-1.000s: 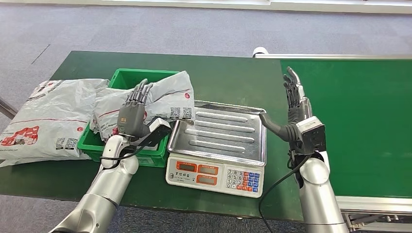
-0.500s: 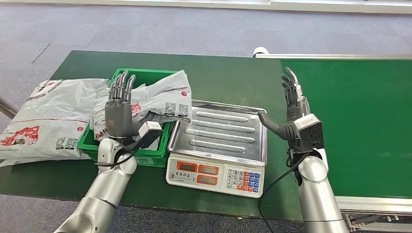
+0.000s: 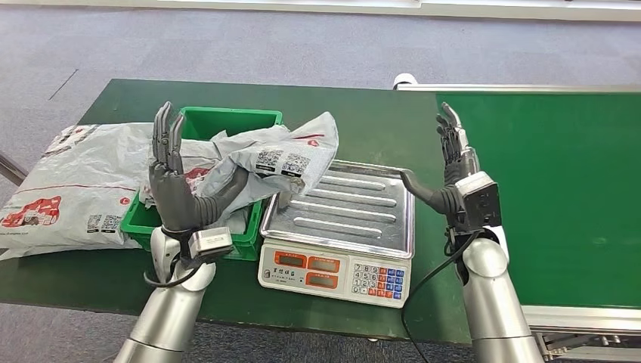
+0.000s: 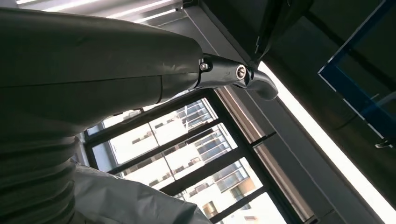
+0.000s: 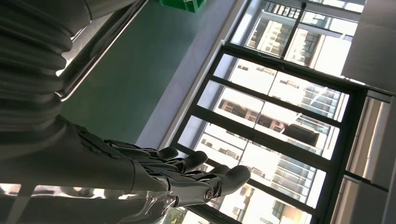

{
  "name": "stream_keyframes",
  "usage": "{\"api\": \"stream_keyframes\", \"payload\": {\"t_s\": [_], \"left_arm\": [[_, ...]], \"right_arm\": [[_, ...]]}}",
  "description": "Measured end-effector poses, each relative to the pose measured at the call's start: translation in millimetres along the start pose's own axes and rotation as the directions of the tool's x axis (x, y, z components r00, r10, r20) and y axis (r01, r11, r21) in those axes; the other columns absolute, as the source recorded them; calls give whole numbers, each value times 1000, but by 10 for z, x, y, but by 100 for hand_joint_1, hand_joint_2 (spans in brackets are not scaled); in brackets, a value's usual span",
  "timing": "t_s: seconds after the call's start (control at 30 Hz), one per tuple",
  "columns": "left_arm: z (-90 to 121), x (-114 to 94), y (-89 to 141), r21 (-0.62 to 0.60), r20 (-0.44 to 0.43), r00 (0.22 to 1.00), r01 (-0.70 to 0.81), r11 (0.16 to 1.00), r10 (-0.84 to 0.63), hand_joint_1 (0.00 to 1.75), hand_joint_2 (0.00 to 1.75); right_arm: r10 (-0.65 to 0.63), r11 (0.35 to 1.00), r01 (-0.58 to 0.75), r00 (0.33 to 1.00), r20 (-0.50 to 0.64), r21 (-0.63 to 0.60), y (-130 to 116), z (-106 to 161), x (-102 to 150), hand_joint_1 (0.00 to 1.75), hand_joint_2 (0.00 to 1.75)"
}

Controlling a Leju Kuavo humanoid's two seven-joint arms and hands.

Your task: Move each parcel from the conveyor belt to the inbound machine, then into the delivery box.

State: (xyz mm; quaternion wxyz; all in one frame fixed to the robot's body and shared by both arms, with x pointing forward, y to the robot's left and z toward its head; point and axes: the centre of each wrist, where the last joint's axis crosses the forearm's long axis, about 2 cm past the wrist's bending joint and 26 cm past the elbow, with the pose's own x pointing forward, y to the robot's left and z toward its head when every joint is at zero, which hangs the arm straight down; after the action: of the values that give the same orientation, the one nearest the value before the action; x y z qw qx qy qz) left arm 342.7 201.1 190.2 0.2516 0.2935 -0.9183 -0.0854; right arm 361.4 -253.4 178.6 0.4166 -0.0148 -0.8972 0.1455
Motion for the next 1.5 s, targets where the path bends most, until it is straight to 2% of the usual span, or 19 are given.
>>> {"api": "stream_keyframes", "payload": {"t_s": [0.2, 0.43, 0.53, 0.6, 0.73, 0.97, 1.23, 1.33, 1.5], "left_arm": [[-37, 201, 39, 20, 76, 996, -47, 999, 46, 0, 175], [-41, 300, 55, 15, 99, 994, -50, 999, 49, 0, 175], [-36, 305, 47, -16, 83, 997, -1, 1000, 3, 0, 175], [-24, 292, 25, -71, 61, 993, 102, 992, -97, 0, 175], [35, 151, -94, -215, 36, 938, 344, 914, -344, 0, 175], [120, -21, -169, -287, 18, 921, 378, 880, -390, 0, 175], [137, -97, -183, -319, 11, 902, 413, 853, -432, 0, 175], [37, -234, -104, -304, 27, 877, 464, 832, -479, 0, 175], [-144, -493, 134, -205, 36, 874, 481, 852, -485, 0, 175]], "right_arm": [[-1, 1000, 1, 1000, -3, 1, 3, 0, -6, 0, 175], [0, 1000, 0, 1000, -1, 2, 3, -7, -4, 0, 175], [-1, 1000, 1, 1000, -3, 3, 6, 1, -6, 0, 175], [0, 1000, 0, 1000, -9, 4, 11, 17, -9, 0, 175], [10, 1000, -9, 1000, -19, 13, 24, 63, -8, 0, 175], [14, 1000, -13, 1000, -26, 18, 34, 102, -9, 0, 175], [13, 1000, -12, 1000, -28, 19, 36, 108, -10, 0, 175], [10, 1000, -9, 1000, -30, 23, 40, 116, -7, 0, 175], [9, 1000, -8, 999, -31, 26, 50, 128, 5, 0, 175]]}}
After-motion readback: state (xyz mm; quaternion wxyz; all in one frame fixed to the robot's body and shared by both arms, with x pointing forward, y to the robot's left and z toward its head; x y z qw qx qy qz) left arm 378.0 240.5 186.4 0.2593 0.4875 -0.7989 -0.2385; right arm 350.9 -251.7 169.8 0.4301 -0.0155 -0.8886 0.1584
